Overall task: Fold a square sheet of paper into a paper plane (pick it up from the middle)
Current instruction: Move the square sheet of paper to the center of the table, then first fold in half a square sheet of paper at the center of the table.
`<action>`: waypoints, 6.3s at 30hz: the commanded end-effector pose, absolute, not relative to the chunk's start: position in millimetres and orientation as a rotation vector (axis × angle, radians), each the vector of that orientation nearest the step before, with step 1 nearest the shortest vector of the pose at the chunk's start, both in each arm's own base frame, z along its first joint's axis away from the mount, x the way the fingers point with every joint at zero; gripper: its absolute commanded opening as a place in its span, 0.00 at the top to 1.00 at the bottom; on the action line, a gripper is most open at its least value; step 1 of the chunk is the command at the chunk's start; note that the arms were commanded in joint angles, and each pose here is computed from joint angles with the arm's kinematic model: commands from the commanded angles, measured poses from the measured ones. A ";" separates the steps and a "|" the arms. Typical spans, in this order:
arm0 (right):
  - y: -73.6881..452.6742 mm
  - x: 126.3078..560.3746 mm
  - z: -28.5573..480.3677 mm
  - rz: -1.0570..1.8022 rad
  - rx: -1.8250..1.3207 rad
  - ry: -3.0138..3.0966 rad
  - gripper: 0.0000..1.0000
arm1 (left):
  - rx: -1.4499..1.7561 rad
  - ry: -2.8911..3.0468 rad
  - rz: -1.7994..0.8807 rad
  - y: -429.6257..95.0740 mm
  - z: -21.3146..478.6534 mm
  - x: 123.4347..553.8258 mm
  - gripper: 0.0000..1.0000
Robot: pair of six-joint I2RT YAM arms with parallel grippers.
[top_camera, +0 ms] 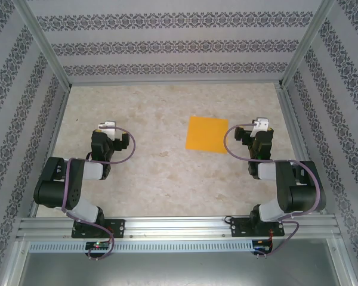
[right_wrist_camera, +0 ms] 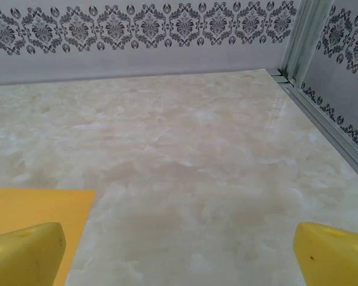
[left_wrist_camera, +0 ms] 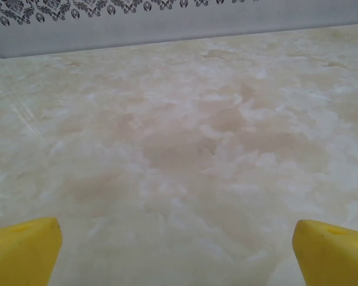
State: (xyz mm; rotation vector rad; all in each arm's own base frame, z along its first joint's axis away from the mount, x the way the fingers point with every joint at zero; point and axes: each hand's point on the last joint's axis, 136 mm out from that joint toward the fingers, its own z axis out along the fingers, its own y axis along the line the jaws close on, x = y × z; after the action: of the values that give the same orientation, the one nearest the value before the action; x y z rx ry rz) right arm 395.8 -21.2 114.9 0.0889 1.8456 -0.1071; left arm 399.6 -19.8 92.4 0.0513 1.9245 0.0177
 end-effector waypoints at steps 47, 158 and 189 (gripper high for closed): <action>-16.1 364.3 184.2 0.115 0.562 2.112 0.02 | -0.214 2.066 -0.116 -22.3 165.3 405.3 0.00; 177.7 227.3 -52.3 -0.156 0.024 3.181 0.15 | -0.282 2.389 -0.621 -88.6 172.9 362.5 0.00; 316.3 284.3 80.7 1.200 0.030 2.558 0.62 | -0.139 2.414 -1.260 -233.8 120.7 326.5 0.22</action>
State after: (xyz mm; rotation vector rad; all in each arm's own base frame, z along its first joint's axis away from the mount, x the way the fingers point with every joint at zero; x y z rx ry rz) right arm 285.3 313.6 90.5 0.0149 2.5620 1.1399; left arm 316.9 -220.9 105.9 -0.1372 2.5189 -1.1540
